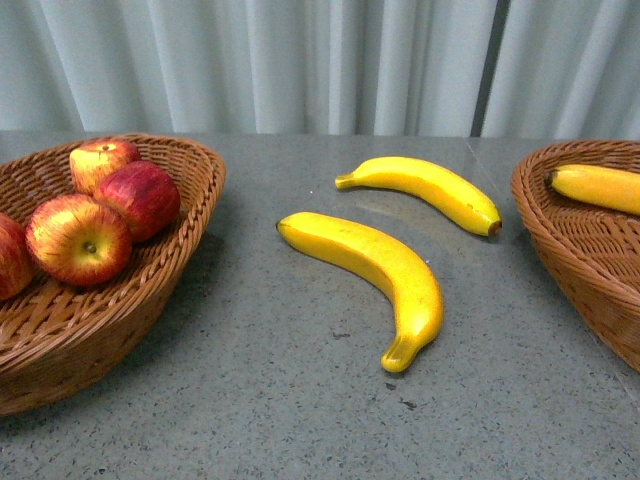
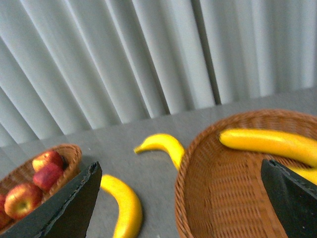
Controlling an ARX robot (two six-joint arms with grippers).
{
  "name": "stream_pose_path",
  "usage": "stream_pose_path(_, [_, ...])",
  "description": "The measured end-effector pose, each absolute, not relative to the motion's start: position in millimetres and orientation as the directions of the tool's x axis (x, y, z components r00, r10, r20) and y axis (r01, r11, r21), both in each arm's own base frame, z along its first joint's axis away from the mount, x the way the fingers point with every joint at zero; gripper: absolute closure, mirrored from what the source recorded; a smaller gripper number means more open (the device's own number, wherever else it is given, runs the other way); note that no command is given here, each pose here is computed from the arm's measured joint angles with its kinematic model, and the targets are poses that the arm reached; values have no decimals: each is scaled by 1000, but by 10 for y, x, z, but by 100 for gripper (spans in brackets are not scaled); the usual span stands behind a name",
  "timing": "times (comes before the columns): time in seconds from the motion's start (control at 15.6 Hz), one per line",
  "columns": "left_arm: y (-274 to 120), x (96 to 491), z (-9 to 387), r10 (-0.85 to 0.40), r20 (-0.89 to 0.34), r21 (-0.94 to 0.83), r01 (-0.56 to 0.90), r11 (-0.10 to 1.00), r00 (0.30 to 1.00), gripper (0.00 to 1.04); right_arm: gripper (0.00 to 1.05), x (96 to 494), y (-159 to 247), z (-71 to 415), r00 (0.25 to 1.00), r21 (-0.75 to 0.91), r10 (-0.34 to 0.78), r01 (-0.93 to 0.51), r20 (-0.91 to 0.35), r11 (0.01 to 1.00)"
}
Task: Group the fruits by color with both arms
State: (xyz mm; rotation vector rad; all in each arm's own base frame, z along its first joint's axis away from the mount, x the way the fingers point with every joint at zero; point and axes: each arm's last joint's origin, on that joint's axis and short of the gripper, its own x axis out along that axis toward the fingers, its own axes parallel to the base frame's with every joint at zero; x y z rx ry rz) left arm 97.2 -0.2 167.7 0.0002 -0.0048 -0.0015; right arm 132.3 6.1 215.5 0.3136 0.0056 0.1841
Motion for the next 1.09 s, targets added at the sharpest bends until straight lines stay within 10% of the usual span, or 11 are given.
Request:
stream_pose_path(0.19, [-2,972,1677,-2,5,0,2,1000,1000,7,7,2164,470,2544,950,263,312,-307,22,915])
stream_pose_path(0.51, [-2,972,1677,-1,5,0,1,1000,1000,7,7,3318,1477,2104,829,134,391,-369,-400,920])
stream_pose_path(0.77, [-2,972,1676,-1,4,0,1,1000,1000,7,7,3746,1711,1511,667,-18,276,-399,-692,917])
stream_pose_path(1.09, [-2,972,1676,-1,4,0,1,1000,1000,7,7,3767,1676,1442,641,-56,266,-435,-720,899])
